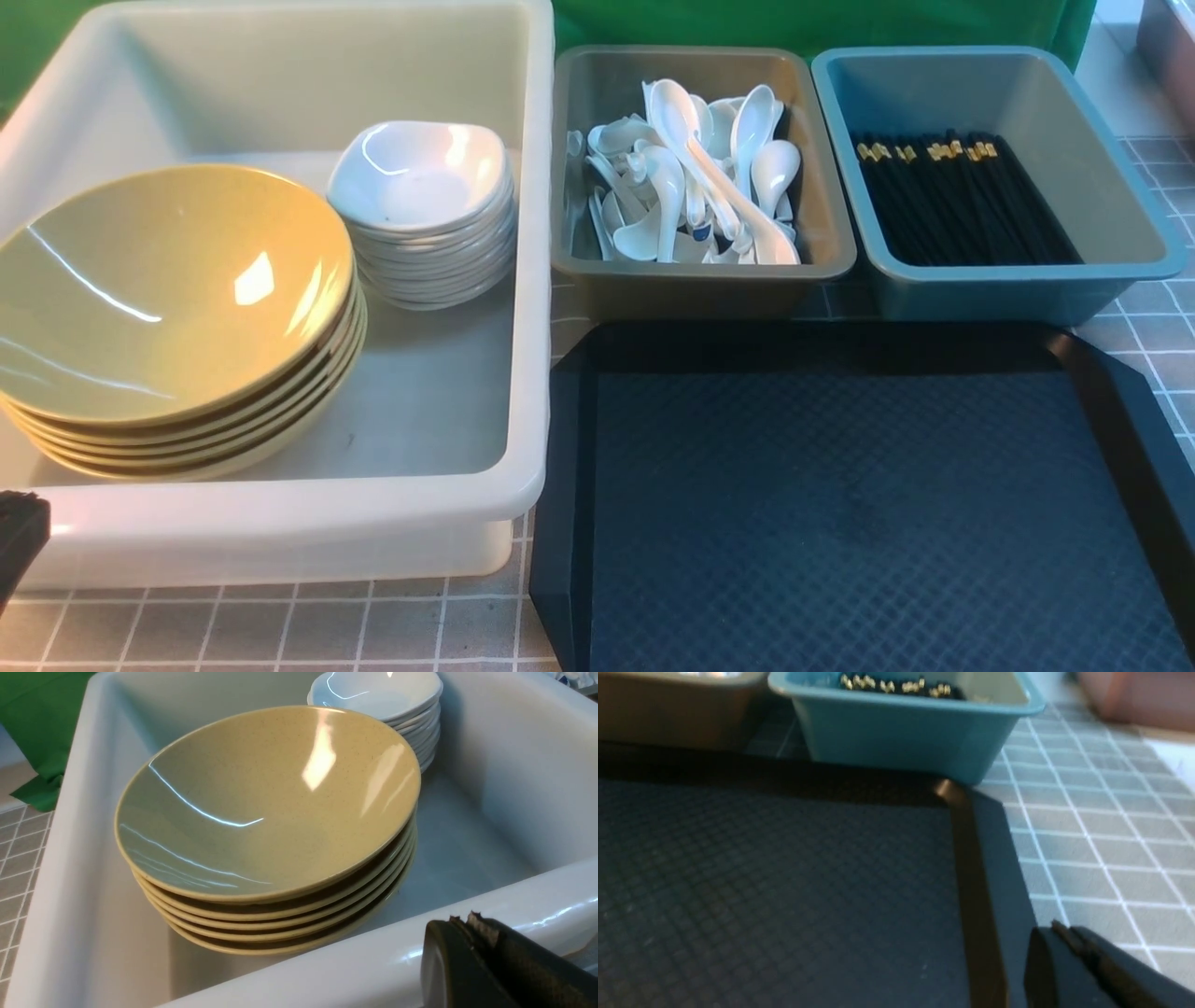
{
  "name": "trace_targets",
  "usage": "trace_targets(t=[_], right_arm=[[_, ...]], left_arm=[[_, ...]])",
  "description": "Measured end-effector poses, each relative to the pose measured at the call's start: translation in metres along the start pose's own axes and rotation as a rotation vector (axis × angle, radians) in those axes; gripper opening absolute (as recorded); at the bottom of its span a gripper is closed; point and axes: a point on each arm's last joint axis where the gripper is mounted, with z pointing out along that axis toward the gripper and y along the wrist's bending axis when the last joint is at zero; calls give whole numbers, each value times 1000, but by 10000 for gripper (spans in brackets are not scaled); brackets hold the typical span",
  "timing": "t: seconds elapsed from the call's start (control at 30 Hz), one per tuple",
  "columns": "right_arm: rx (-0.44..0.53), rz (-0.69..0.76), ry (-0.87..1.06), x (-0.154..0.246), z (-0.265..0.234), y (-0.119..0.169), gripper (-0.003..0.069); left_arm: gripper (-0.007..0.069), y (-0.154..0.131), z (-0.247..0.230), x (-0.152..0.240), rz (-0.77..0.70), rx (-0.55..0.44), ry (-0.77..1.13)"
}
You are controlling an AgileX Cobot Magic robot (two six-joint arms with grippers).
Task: On grey table put chopsticks spoon bowls plates into blue grey white boxes.
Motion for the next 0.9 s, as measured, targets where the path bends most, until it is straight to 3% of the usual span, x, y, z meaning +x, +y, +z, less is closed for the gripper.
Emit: trace_targets(t=[0.9], right_arm=[[0, -1, 5, 0, 0, 0, 6]], left_arm=[[-11, 0, 0, 1, 0, 3, 6]])
